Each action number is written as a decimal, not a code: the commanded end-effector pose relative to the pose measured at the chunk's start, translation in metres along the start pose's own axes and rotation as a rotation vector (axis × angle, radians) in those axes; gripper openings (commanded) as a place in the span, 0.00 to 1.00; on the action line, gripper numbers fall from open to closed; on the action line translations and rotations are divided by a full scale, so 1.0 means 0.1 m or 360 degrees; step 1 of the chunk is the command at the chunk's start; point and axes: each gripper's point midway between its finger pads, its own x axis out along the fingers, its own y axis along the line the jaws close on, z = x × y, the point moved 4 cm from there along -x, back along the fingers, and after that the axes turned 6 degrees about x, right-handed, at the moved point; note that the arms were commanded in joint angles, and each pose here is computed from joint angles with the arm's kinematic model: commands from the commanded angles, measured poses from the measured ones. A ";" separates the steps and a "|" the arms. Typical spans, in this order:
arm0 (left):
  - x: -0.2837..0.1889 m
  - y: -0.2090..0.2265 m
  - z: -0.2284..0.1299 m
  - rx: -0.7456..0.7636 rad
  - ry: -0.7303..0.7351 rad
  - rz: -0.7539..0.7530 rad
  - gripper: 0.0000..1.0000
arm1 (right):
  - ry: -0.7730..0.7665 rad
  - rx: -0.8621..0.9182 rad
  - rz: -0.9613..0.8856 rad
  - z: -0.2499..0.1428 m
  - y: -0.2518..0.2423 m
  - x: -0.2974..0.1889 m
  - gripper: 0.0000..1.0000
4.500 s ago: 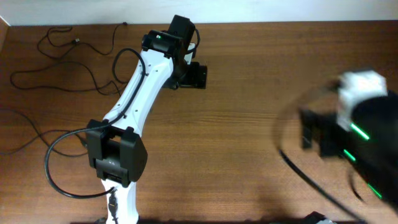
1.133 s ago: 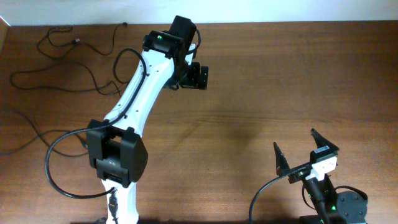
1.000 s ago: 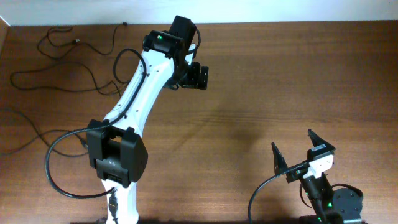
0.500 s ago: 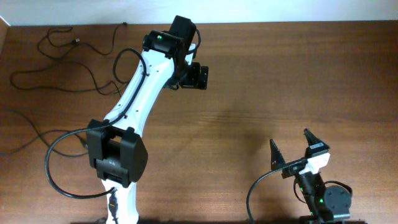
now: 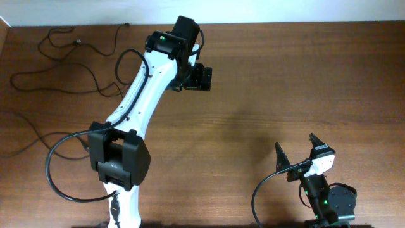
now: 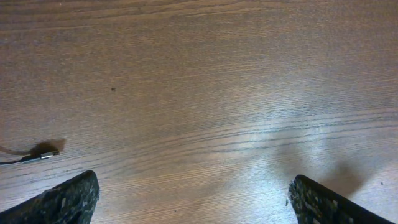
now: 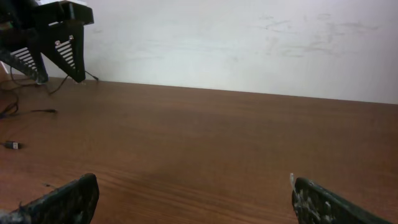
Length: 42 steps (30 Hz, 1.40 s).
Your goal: Untangle cables
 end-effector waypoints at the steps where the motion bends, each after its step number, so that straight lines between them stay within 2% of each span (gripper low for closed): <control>1: -0.05 -0.02 0.00 0.0019 -0.0019 0.0012 0.99 | 0.0004 0.0015 -0.0049 -0.02 -0.05 0.00 0.99; 42: -0.04 -0.02 0.00 0.0022 -0.0018 0.0012 0.99 | -0.0003 0.0014 -0.0031 -0.01 -0.03 0.00 0.99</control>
